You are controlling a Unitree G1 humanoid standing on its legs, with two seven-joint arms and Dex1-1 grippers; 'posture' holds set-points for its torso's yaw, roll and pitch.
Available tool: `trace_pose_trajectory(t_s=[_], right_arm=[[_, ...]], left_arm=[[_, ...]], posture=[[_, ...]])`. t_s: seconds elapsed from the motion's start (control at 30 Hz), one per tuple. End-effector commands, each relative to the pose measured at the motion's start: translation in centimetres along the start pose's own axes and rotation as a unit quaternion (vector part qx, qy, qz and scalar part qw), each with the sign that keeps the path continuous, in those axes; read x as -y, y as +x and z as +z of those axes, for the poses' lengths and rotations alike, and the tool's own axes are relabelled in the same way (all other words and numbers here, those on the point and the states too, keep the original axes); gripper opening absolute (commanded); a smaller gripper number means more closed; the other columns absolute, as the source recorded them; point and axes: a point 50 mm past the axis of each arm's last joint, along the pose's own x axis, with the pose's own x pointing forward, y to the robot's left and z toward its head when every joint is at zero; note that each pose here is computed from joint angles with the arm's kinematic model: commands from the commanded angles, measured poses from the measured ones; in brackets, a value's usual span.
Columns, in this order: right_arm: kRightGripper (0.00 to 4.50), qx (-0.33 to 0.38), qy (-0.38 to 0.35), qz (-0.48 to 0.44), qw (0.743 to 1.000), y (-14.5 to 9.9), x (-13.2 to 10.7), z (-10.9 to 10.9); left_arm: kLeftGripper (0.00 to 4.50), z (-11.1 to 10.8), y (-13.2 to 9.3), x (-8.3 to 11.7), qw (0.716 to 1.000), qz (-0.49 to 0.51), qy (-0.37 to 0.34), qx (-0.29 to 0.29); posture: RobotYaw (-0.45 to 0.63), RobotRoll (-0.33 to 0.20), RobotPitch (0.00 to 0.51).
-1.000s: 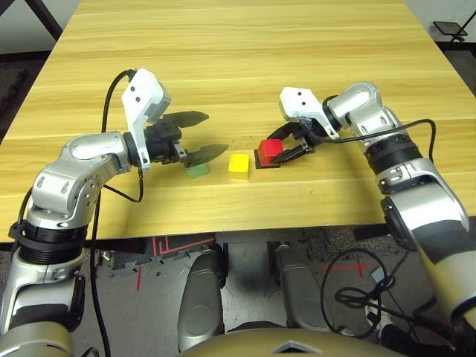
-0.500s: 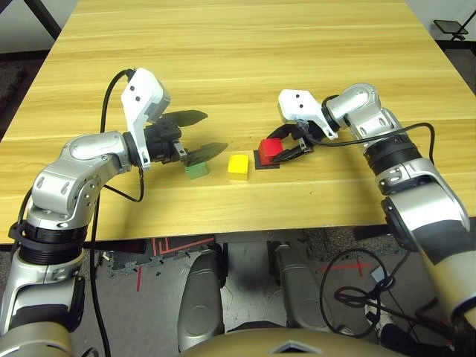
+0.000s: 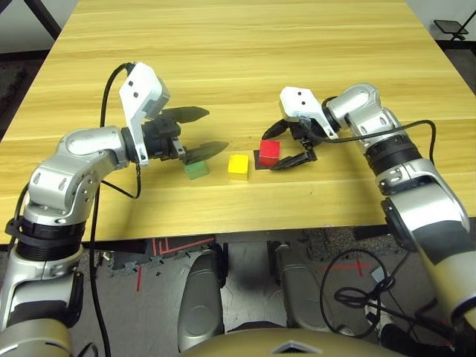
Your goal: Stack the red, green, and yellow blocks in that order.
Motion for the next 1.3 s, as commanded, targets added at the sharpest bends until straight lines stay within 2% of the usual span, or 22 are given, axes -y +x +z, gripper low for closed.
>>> trace_pose_trajectory(t_s=[0.03, 0.23, 0.4, 0.6, 0.77, 1.03, 1.3], right_arm=[[4.44, -0.001, 0.001, -0.032, 0.999, -3.2, 0.0, -0.4], [4.44, -0.013, 0.046, -0.128, 0.991, -8.7, -0.7, -2.8], [4.44, -0.015, 0.075, -0.181, 0.981, -10.6, -1.6, -4.4], [4.44, -0.009, 0.1, -0.203, 0.974, -11.1, -2.5, -5.4], [4.44, -0.001, 0.108, -0.208, 0.972, -10.9, -2.8, -5.5], [4.44, 0.005, 0.108, -0.211, 0.971, -10.7, -2.6, -4.9], [4.44, 0.021, 0.096, -0.186, 0.978, -10.2, -2.6, -4.6]], left_arm=[[4.5, -0.5, -0.1, 0.0, 0.998, -0.048, 0.026, -0.042], [4.5, -1.4, 0.8, -0.3, 0.994, -0.079, 0.051, -0.061], [4.5, -2.8, 1.7, -0.5, 0.989, -0.099, 0.07, -0.079], [4.5, -4.1, 0.5, -1.5, 0.989, -0.08, 0.065, -0.104], [4.5, -5.3, -0.7, -2.1, 0.989, -0.058, 0.049, -0.13], [4.5, -6.7, -1.0, -1.1, 0.986, -0.053, 0.006, -0.158], [4.5, -6.9, -0.2, -0.2, 0.99, -0.026, -0.027, -0.135]], posture=[[0.3, -0.066, 0.222], [0.24, -0.063, 0.218], [0.18, -0.058, 0.216], [0.16, -0.052, 0.219], [0.15, -0.05, 0.224], [0.16, -0.05, 0.226], [0.17, -0.051, 0.23]])
